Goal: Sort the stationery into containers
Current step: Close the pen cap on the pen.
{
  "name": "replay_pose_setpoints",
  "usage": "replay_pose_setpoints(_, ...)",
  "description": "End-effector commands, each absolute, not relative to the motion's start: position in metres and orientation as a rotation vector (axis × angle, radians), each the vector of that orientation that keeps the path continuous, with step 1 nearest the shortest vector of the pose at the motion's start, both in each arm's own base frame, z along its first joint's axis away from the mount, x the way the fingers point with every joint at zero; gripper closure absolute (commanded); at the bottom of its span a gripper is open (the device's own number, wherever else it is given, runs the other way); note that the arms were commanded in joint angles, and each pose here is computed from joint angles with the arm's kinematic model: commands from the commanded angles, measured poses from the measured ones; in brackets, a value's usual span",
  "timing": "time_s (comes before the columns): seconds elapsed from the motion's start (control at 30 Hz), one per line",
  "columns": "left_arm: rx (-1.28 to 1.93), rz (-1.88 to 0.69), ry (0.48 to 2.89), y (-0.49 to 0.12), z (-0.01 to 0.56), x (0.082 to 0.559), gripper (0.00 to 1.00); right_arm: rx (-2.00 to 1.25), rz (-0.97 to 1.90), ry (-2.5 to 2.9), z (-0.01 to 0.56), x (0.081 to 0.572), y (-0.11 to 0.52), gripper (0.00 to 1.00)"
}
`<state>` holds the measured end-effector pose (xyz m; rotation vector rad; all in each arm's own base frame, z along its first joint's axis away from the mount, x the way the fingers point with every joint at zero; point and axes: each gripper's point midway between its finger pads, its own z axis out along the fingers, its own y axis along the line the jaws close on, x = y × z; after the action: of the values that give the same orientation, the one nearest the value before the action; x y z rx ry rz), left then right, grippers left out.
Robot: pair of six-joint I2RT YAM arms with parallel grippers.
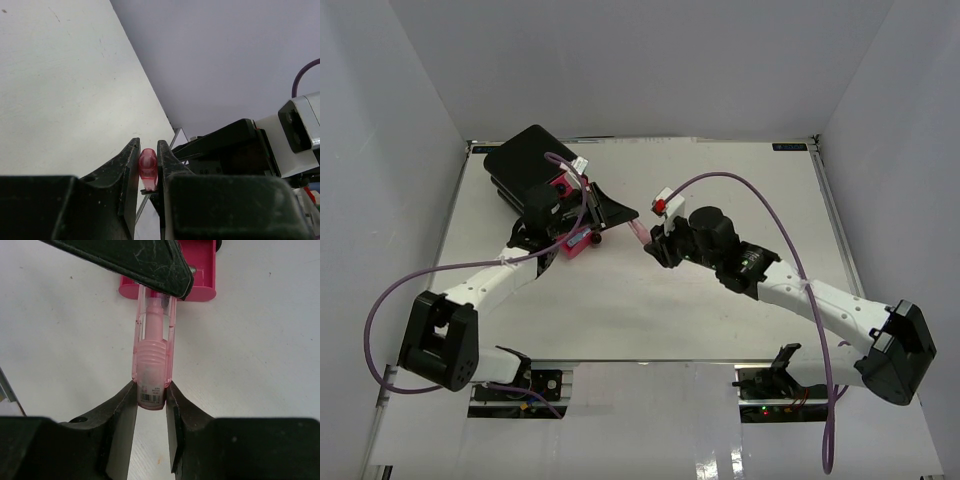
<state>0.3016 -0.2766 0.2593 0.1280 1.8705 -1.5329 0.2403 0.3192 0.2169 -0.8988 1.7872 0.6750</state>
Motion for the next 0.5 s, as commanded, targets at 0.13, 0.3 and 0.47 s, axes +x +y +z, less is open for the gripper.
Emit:
replay_pose_setpoints(0.13, 0.102, -1.624, 1.966, -0.291, 0.249, 0.29, 0.96, -0.753, 0.664, 1.44, 0.345, 0.262, 0.321, 0.57)
replay_pose_setpoints(0.3, 0.096, -1.598, 1.964, -0.291, 0.25, 0.295, 0.96, -0.753, 0.636, 1.456, 0.347, 0.263, 0.313, 0.5)
replay_pose_setpoints(0.47, 0.096, -1.619, 1.951, -0.294, 0.257, 0.301, 0.96, -0.733, 0.604, 1.474, 0.347, 0.265, 0.3, 0.41)
